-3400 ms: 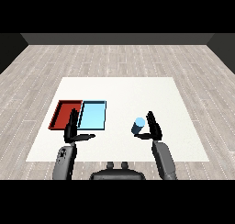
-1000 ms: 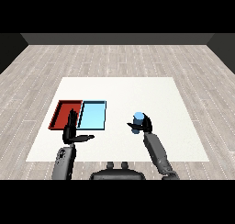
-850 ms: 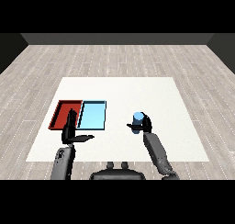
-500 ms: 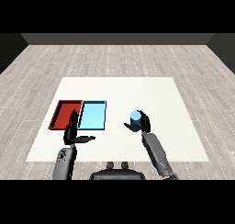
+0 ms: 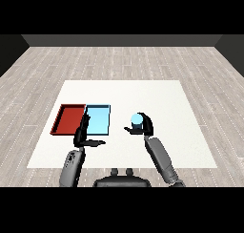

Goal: Pick the blue can and put it in the blue box

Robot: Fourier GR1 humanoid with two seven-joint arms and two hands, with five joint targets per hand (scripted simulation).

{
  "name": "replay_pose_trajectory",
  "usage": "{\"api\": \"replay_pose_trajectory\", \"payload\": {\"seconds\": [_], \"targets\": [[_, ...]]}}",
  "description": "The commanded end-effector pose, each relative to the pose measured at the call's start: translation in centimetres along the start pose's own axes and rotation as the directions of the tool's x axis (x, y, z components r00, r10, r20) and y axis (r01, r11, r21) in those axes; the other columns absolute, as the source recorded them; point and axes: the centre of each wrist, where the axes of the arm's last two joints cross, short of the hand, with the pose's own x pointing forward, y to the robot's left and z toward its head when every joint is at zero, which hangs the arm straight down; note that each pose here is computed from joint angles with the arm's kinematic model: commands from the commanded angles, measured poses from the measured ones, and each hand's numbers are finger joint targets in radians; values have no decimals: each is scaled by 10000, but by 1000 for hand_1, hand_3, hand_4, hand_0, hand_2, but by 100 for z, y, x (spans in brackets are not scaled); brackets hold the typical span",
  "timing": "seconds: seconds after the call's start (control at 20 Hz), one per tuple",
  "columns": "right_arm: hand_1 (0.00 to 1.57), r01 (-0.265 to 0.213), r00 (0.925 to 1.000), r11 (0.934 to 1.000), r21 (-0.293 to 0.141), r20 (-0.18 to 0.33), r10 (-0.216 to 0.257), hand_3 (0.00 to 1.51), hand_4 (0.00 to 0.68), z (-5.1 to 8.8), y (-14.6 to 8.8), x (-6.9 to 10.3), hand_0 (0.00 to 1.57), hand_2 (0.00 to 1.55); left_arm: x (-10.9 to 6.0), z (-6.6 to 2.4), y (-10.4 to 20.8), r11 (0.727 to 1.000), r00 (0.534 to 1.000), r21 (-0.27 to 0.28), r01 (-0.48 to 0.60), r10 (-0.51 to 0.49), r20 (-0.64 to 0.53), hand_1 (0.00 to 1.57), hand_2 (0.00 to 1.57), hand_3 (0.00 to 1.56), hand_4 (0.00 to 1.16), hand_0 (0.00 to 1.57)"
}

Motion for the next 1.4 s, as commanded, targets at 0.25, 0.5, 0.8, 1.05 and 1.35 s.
{"api": "replay_pose_trajectory", "payload": {"seconds": [0.25,0.5,0.8,1.05,1.35], "targets": [[1443,-44,9982,9986,521,603,12,1348,562,-182,38,232,1443,1462,89,-172,-278,9974,9987,-499,-512,512,-10,0,0,0,0,0],[1443,-15,9968,9992,396,793,-16,1348,562,-306,-305,242,1443,1462,44,-203,-449,9962,9978,-574,-653,648,-115,0,0,0,0,0],[1469,82,9977,9974,716,660,-130,1377,564,-433,-227,243,1469,1466,68,-363,-610,9885,9920,-878,-1228,1196,-403,0,0,0,0,0],[1446,-67,9954,9957,921,961,-22,1383,562,-355,110,430,1446,1469,209,-398,-816,9822,9903,-1269,-1383,1352,-329,0,0,0,0,0],[1441,306,9921,9921,1219,1173,-450,1386,561,-558,60,381,1441,1467,80,-418,-870,9819,9941,-1555,-1083,1051,-286,0,0,0,0,0]]}}
